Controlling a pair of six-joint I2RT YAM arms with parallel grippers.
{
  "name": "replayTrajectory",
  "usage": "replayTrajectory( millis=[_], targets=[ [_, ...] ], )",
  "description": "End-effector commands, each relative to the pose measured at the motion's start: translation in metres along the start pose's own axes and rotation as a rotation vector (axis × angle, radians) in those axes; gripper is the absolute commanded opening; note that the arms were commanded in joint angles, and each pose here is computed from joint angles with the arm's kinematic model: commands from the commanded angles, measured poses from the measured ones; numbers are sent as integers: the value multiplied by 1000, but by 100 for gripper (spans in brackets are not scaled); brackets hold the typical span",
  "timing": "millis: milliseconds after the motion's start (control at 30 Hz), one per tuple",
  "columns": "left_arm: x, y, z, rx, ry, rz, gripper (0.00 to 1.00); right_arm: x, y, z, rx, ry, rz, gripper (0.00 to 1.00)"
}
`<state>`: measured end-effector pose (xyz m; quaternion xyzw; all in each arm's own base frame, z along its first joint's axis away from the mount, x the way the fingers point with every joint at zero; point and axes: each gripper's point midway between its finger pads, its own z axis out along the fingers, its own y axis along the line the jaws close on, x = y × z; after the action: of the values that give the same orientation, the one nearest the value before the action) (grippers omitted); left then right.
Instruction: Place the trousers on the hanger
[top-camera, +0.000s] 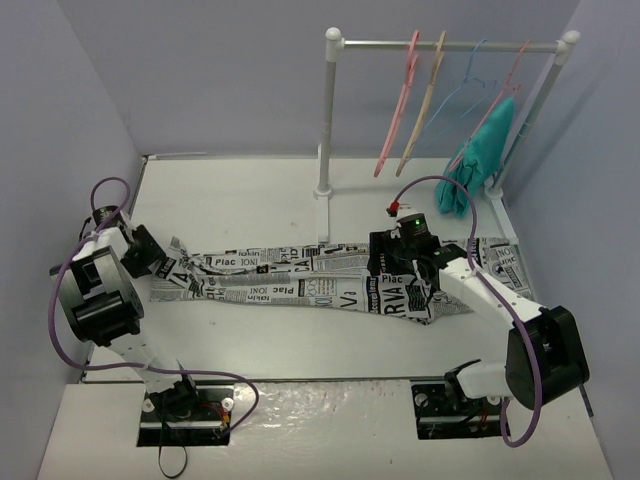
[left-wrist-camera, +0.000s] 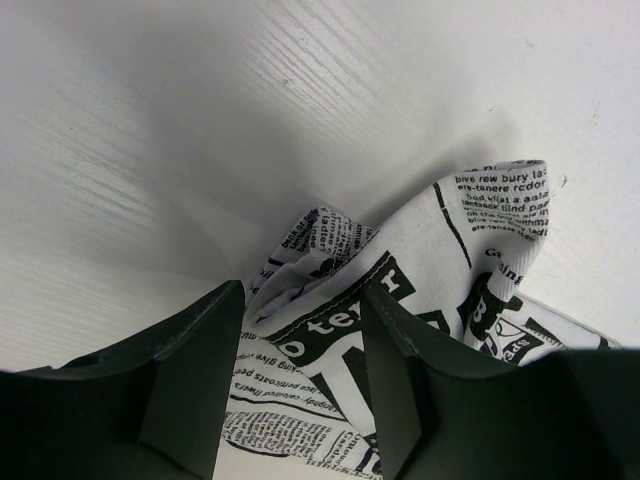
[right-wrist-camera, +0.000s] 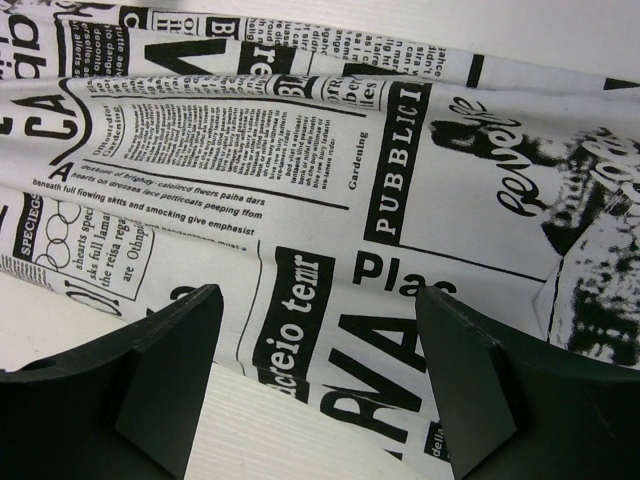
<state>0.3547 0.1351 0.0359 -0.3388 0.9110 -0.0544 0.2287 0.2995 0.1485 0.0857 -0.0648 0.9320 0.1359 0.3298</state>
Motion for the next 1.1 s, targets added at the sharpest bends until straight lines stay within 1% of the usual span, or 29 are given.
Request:
replayTrajectory(
  millis=[0, 167, 400, 467, 533, 600, 667, 767, 967, 1067],
  targets=[
    [-19, -8, -11, 29, -60, 19, 45, -12, 7, 1, -27, -44, -16, 75],
    [-20, -10, -14, 34, -57, 23, 34, -11, 6, 3, -25, -38, -13, 75],
    [-21, -13, -19, 47, -64, 19, 25, -12, 5, 2, -20, -44, -14, 75],
    [-20, -13, -20, 47, -57, 17, 19, -12, 6, 2, -23, -43, -13, 75],
    [-18, -13, -20, 45, -51, 18, 12, -12, 6, 2, -22, -45, -15, 75],
    [-19, -14, -24, 46, -57, 19, 9, -12, 6, 2, -22, -45, -15, 75],
    [-21, -15, -28, 49, -64, 18, 8, -12, 6, 2, -23, -46, -15, 75],
    [-27, -18, -36, 53, -83, 16, 0, -12, 6, 2, -26, -45, -15, 75],
    [-32, -28, -62, 71, -95, 6, 0, -14, 7, 1, -29, -52, -14, 75],
    [-27, -26, -77, 43, -100, -12, 0, -16, 8, -1, -30, -59, -15, 75]
  ],
)
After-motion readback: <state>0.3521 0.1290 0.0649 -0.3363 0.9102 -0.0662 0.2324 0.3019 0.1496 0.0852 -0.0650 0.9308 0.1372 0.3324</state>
